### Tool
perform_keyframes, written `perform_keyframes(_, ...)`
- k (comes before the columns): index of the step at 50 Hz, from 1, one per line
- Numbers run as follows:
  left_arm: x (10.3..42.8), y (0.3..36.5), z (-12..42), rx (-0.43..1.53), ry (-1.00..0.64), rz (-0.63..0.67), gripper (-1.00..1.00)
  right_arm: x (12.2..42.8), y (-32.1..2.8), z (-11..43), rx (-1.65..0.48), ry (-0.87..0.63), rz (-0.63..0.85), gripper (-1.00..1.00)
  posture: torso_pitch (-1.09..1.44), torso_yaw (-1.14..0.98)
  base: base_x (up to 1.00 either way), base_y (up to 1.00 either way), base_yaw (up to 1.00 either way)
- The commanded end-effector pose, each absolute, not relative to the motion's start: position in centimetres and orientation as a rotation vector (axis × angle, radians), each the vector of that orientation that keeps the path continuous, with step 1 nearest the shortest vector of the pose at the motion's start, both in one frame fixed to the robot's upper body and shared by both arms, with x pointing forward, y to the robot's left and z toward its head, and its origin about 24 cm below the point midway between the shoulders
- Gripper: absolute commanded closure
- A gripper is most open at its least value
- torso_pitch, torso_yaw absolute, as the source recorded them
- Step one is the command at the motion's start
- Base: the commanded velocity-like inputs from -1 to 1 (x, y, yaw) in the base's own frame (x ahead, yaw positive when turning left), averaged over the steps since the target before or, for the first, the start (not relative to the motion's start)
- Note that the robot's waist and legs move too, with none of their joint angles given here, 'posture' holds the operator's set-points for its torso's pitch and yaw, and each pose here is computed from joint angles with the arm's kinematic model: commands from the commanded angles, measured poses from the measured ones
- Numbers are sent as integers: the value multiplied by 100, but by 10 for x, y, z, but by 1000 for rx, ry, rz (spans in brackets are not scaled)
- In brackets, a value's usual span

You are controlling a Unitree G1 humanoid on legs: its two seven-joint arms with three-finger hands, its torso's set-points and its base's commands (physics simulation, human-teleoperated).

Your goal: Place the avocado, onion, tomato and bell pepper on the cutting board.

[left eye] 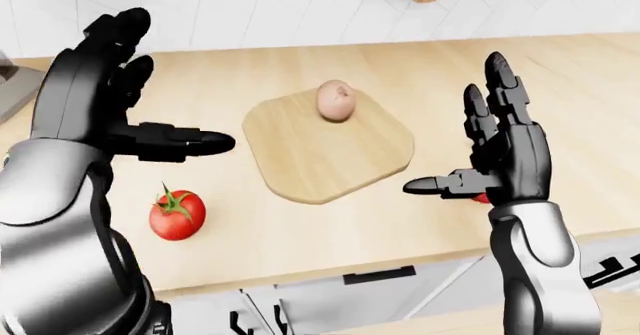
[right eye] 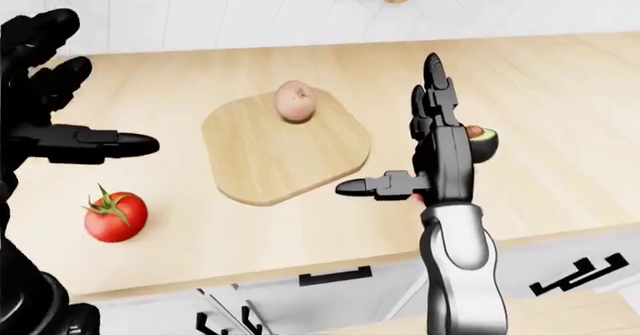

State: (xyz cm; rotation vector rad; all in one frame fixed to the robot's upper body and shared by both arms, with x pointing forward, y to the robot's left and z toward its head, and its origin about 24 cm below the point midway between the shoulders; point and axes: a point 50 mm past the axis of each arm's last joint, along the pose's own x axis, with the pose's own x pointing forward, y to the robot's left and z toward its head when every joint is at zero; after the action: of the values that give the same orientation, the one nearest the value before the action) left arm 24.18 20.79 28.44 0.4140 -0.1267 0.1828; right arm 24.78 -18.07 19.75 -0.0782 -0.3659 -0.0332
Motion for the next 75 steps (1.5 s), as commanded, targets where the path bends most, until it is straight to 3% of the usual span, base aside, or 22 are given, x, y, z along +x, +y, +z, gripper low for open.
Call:
perform_keyframes(1, 231, 208, 295, 422, -182, 197, -96, 243, -180, 210, -90, -449, -35, -100, 0, 0, 0, 0, 0)
perform_keyframes(8, 202, 217, 284, 401, -158, 226, -100, 245, -178, 209, -87, -445, -28, -100, 0, 0, 0, 0, 0)
perform_keyframes(9, 195, 232, 259, 385, -102, 261, -100, 246, -177, 206, -89, -440, -25, -100, 0, 0, 0, 0, 0)
perform_keyframes(25, 175, 246, 214, 402, -18, 340, -100, 250, -174, 207, -93, -437, -15, -100, 0, 0, 0, 0, 0)
perform_keyframes(38, 183, 252, 207, 498, -1, 391, -100, 250, -173, 203, -94, -431, -16, -100, 0, 0, 0, 0, 0)
perform_keyframes(70, 198, 243, 185, 547, 51, 344, -100, 250, -175, 204, -99, -431, -20, -100, 0, 0, 0, 0, 0)
perform_keyframes(71, 198, 243, 184, 548, 54, 340, -96, 250, -175, 205, -99, -431, -19, -100, 0, 0, 0, 0, 0)
perform_keyframes(72, 199, 243, 184, 548, 56, 340, -80, 250, -175, 205, -99, -432, -18, -100, 0, 0, 0, 0, 0)
perform_keyframes(75, 199, 242, 184, 549, 56, 335, -78, 251, -175, 205, -100, -433, -19, -100, 0, 0, 0, 0, 0)
